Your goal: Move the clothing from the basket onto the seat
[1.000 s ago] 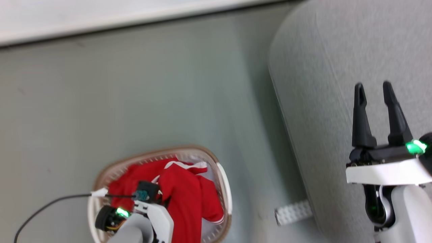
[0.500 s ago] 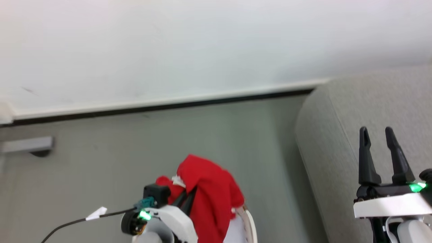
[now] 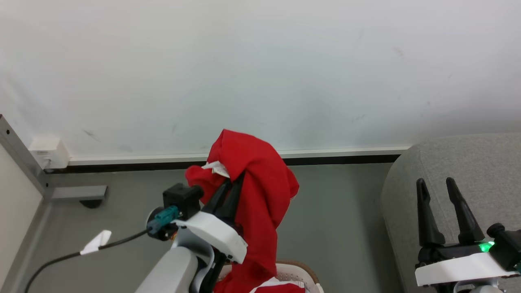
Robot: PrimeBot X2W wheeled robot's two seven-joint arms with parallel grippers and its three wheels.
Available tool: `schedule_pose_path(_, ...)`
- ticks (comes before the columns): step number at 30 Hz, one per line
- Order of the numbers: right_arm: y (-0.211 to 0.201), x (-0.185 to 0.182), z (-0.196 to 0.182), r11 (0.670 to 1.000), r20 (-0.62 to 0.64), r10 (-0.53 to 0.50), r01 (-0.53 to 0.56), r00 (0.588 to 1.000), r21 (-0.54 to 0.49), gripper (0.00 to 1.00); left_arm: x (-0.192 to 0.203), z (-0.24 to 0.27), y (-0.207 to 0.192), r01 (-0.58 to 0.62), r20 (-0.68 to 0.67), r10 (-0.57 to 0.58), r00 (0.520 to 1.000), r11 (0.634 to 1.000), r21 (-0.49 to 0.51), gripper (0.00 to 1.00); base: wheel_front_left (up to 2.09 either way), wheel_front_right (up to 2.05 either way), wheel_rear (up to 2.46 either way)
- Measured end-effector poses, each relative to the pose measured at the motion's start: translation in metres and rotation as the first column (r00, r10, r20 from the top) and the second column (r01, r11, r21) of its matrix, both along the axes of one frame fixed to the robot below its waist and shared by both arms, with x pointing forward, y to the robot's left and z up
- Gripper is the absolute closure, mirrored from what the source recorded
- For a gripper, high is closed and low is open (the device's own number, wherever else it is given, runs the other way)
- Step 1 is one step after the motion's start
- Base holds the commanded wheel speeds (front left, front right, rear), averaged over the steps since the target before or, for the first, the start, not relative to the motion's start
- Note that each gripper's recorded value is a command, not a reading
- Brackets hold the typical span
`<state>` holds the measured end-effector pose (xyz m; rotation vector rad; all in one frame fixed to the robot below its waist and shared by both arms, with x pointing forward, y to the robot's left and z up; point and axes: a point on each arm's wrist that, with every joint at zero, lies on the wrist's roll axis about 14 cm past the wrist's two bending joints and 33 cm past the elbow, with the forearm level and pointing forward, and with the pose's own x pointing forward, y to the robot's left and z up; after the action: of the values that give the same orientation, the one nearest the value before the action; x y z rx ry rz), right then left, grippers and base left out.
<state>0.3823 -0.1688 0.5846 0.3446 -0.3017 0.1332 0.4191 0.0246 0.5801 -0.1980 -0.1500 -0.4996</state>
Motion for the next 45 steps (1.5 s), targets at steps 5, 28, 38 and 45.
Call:
schedule_pose_path(5,0.012,-0.002,-0.004,0.999,-0.011,0.034,-0.034,0.999,-0.002,0.00,-0.002,0.025,0.004,-0.010,0.045,0.010,0.999,1.000,-0.007,1.00,0.00,0.00,0.00)
schedule_pose_path(28,0.162,-0.013,-0.041,0.827,-0.172,0.517,-0.541,0.839,-0.154,0.00,-0.035,0.035,-0.005,0.064,0.064,-0.066,0.996,0.998,0.025,1.00,0.00,0.00,0.00)
schedule_pose_path(38,0.218,-0.013,-0.066,0.704,-0.296,0.630,-0.689,0.718,-0.175,0.00,-0.053,0.034,-0.004,0.079,0.060,-0.083,0.995,0.995,0.059,1.00,0.00,0.00,0.00)
schedule_pose_path(45,0.234,-0.009,-0.075,0.677,-0.342,0.639,-0.714,0.689,-0.175,0.78,-0.060,0.036,0.009,0.045,0.061,-0.048,0.997,0.998,0.051,1.00,0.00,0.00,0.00)
